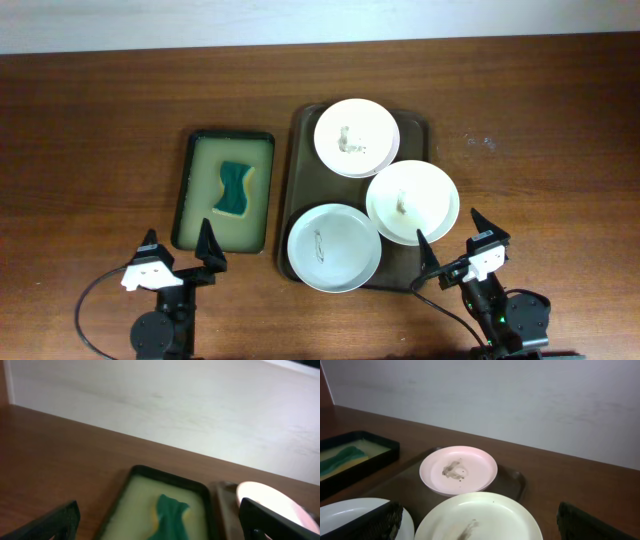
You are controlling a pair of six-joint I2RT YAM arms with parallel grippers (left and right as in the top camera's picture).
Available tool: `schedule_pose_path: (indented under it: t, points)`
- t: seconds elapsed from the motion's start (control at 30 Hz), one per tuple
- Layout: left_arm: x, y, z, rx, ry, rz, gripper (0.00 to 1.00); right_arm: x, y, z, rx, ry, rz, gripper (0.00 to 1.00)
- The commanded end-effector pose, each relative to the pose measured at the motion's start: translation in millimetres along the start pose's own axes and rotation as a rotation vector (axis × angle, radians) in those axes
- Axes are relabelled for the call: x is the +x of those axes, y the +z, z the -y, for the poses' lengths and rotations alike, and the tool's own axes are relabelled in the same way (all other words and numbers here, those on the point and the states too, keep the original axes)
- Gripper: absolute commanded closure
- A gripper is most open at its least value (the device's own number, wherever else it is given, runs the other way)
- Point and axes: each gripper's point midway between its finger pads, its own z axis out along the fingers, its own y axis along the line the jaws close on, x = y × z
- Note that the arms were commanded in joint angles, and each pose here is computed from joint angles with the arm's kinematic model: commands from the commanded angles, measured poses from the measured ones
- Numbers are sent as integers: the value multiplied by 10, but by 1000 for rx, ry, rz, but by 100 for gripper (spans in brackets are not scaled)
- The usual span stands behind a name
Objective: Clean dirty plates on tray and stack at the side
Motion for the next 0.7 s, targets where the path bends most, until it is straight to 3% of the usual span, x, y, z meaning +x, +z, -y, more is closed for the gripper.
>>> schedule_pose_path:
  t: [0.0,0.13,0.23,0.37,0.5,0.67]
  points:
    - [-20,-11,169,97,15,2,1,-44,-8,-37,-24,-10,16,2]
    - [-235,-40,242,121,15,59,1,-392,-73,-62,-41,-28,82,2]
    - [-453,-66,340,132,20,16,1,-764,-160,-69,-54,2,75,1]
    - [-754,49,483,115,110,-188,1,-1057,-84,-118,-128,79,-158,2]
    - [-969,335,708,121,83,-528,1,-1184,177,-153,-218,203,-489,2]
    - [-879,556,793,102,40,-819,1,-1272,483,-520,-516,413,-693,2]
